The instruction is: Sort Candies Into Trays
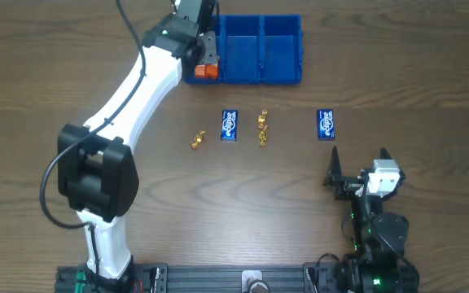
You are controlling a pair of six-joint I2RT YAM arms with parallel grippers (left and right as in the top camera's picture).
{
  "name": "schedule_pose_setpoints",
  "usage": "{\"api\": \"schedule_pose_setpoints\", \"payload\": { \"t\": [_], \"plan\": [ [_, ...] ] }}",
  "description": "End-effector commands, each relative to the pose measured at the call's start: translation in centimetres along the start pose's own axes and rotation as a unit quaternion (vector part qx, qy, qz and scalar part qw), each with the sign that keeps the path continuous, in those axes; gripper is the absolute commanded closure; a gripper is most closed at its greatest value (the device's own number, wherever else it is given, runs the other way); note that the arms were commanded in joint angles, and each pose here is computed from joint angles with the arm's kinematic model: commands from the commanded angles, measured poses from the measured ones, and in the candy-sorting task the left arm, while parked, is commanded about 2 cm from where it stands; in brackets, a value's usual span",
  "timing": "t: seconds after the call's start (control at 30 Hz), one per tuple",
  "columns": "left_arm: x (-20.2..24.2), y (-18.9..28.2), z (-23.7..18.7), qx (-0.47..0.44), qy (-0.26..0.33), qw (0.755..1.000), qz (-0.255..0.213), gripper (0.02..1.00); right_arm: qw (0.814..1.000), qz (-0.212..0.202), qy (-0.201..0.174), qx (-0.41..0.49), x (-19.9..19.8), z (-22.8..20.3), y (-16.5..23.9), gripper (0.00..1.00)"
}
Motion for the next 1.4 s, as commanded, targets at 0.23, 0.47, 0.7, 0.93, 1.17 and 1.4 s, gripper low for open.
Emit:
{"api": "schedule_pose_setpoints", "payload": {
  "t": [0.23,0.47,0.7,0.93,1.17,1.4],
  "plan": [
    [0.1,-2.6,-1.2,0.018,-0.013,1.000,0.004,0.698,1.000,0.003,0.006,-0.001,0.1,-0.1,0.0,0.001],
    [0.1,-2.6,-1.0,0.014,-0.012,1.000,0.003,0.281,1.000,0.003,0.006,-0.001,0.1,-0.1,0.0,0.001],
    [-0.6,0.7,1.1,-0.019,-0.003,1.000,-0.015,0.020,1.000,0.003,0.006,-0.001,0.1,-0.1,0.0,0.001],
    [-1.2,19.3,7.8,-0.187,0.029,0.978,-0.093,0.060,1.000,0.003,0.006,-0.001,0.1,-0.1,0.0,0.001],
    [4.1,37.7,9.3,-0.345,0.038,0.925,-0.155,0.110,1.000,0.003,0.006,-0.001,0.1,-0.1,0.0,0.001],
    [11.4,39.1,5.1,-0.391,0.017,0.910,-0.138,0.123,1.000,0.003,0.006,-0.001,0.1,-0.1,0.0,0.001]
  ]
}}
Point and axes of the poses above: each gripper's point midway between its finger pads, its own y axis back along the fingers, its own x axis along the line the jaws close on, z = x × y, the point moved 1 cm from there along y, back along the fingers, and after that the axes turned 13 degrees about y, right-handed, at the moved point
